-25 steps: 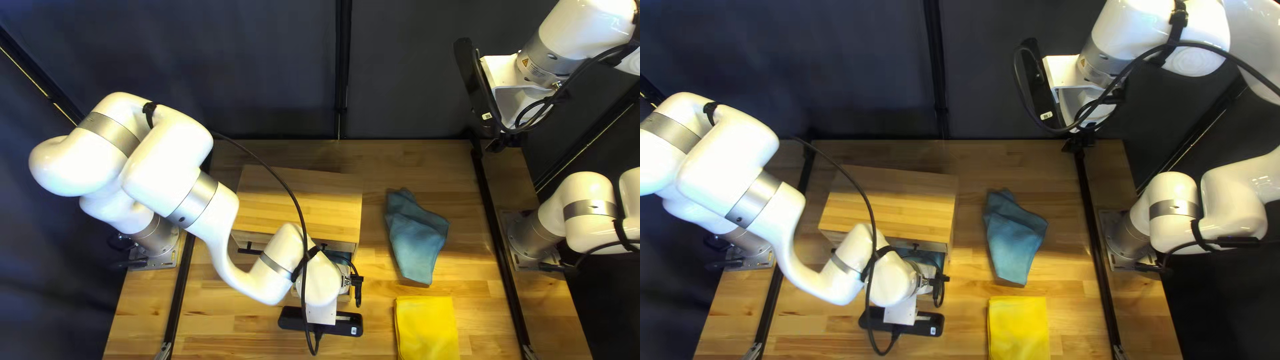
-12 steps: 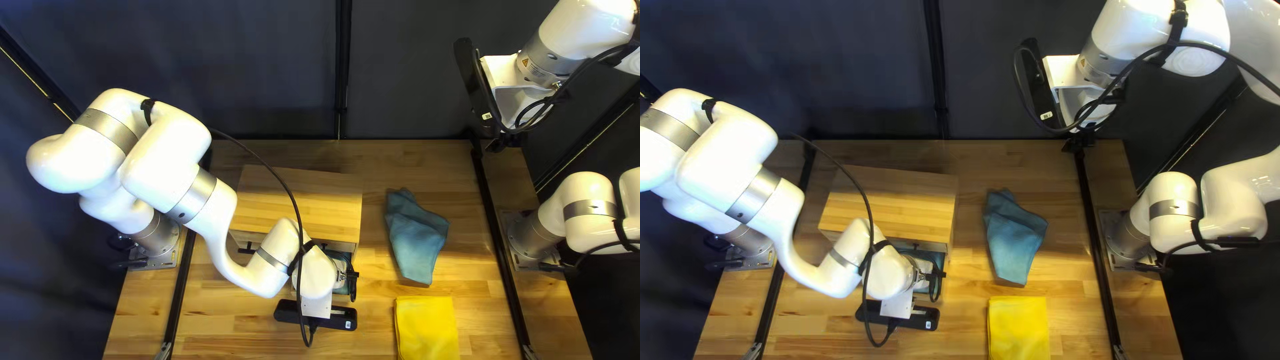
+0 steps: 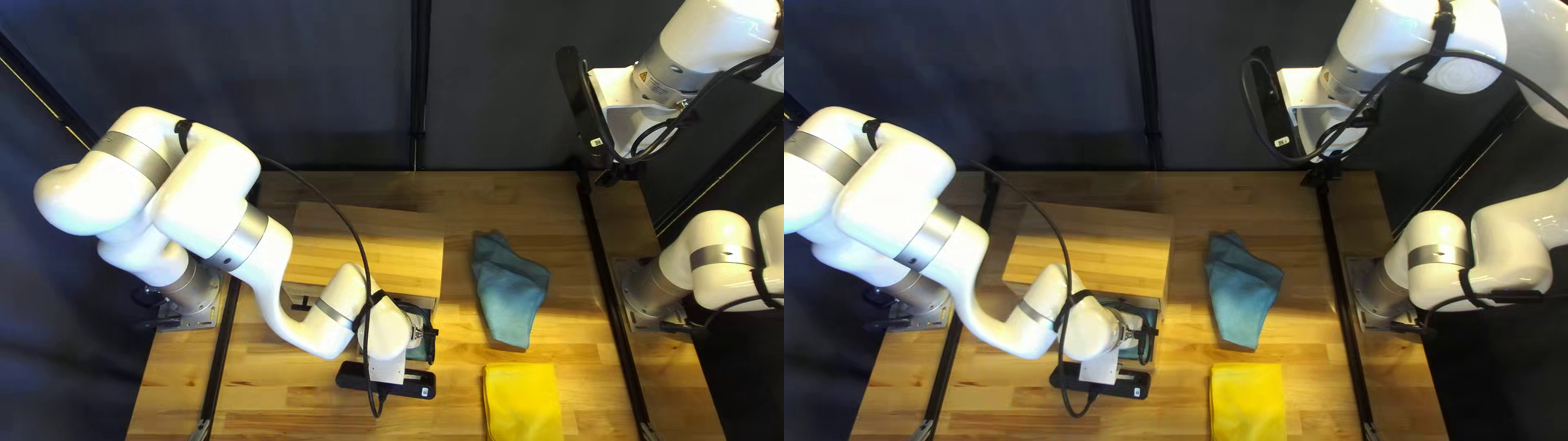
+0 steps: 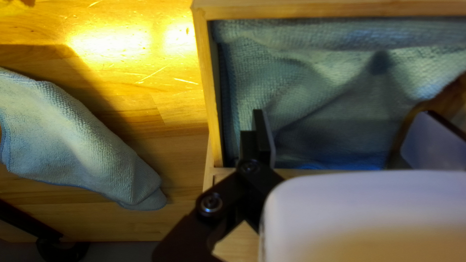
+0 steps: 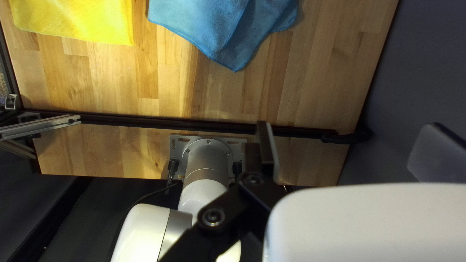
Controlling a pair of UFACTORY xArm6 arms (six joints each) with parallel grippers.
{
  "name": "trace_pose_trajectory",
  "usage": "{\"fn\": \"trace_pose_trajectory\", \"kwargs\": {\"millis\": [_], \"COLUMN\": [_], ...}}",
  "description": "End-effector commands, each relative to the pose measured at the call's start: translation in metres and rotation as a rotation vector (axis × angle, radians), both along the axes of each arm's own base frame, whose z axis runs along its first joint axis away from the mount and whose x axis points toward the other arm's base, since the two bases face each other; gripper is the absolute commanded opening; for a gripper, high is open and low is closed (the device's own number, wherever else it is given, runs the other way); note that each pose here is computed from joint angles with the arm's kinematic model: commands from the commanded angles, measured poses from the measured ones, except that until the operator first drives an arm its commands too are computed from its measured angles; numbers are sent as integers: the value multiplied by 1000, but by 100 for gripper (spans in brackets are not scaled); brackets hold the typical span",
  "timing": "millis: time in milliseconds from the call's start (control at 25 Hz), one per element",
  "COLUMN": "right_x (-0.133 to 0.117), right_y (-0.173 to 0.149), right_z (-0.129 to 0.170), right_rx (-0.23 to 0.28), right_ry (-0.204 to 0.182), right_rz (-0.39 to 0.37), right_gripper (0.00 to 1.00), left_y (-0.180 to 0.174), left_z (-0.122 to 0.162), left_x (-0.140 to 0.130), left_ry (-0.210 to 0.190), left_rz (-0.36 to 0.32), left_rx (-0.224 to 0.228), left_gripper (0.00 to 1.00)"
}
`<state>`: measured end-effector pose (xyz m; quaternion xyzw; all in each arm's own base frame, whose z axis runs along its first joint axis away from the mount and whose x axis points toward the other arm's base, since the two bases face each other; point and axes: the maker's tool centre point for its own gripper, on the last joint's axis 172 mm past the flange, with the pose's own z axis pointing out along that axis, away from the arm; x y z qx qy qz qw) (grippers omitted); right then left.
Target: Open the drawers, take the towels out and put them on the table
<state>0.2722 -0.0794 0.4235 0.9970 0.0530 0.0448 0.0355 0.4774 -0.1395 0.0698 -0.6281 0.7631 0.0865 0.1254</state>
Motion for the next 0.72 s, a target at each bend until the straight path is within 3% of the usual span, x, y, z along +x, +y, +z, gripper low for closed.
{"fn": "trace_pose_trajectory", "kwargs": {"millis": [40, 400, 520, 560, 600, 640, 720], "right_x": [0, 0, 0, 0, 0, 0, 0], "right_y": [0, 0, 0, 0, 0, 0, 0], "right_z": [0, 0, 0, 0, 0, 0, 0], "right_rx": [0, 0, 0, 0, 0, 0, 0], "right_ry": [0, 0, 0, 0, 0, 0, 0], "right_rz": [0, 0, 0, 0, 0, 0, 0], "right_gripper": [100, 100, 100, 100, 100, 100, 100], "left_y": [0, 5, 8, 8, 8, 7, 6], "left_z": [-5, -15, -22, -24, -26, -29, -31], "left_x": [2, 6, 9, 11, 12, 13, 14], "left_ry": [1, 6, 11, 12, 14, 16, 21], "left_rz": [-3, -2, -2, -3, -3, -7, -14], "left_rx": [-1, -3, -2, -1, -1, 0, 5], "left_gripper": [100, 100, 93, 73, 7, 0, 0]}}
